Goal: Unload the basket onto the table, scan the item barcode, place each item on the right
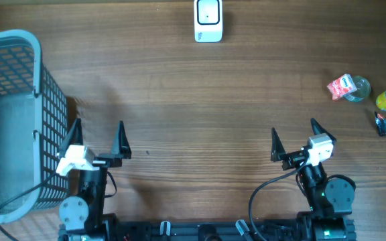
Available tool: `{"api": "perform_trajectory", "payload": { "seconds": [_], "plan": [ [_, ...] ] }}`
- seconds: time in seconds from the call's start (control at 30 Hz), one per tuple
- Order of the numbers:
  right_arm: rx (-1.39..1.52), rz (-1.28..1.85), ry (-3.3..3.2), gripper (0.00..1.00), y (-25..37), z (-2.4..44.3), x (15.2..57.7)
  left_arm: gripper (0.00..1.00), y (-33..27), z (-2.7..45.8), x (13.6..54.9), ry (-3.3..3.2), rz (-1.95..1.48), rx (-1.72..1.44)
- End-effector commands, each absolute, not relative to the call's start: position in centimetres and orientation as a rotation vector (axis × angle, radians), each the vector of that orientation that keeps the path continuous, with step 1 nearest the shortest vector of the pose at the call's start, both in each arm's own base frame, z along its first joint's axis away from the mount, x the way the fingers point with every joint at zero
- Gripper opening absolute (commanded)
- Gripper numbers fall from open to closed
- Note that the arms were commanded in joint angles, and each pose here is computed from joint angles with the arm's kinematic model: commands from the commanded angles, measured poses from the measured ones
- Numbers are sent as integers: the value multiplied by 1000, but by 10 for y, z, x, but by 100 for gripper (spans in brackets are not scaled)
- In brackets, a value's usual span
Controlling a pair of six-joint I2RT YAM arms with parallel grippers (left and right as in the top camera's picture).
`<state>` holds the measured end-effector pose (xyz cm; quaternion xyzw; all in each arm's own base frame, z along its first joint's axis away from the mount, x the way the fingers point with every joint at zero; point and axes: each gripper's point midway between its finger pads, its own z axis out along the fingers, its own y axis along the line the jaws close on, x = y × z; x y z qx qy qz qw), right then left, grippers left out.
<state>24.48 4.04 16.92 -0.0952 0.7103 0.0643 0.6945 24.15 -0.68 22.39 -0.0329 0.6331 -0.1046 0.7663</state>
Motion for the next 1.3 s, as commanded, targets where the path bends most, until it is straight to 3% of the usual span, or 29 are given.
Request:
{"api": "perform_trajectory", "payload": {
  "seconds": [0.0,0.23,0.4,0.53,1.27],
  "plan": [
    [-184,156,1640,100,39,157,248,100,-8,209,243,1434,-244,-79],
    [-180,166,1750,100,39,132,251,100,-8,160,246,1634,-264,-132],
    [-186,173,1770,100,41,127,251,100,-7,160,246,1635,-261,-135],
    [-188,147,1516,100,39,186,243,100,-7,160,246,1635,-261,-135],
    [-174,135,1552,100,35,178,244,100,-7,161,245,1630,-261,-134]
  ]
}}
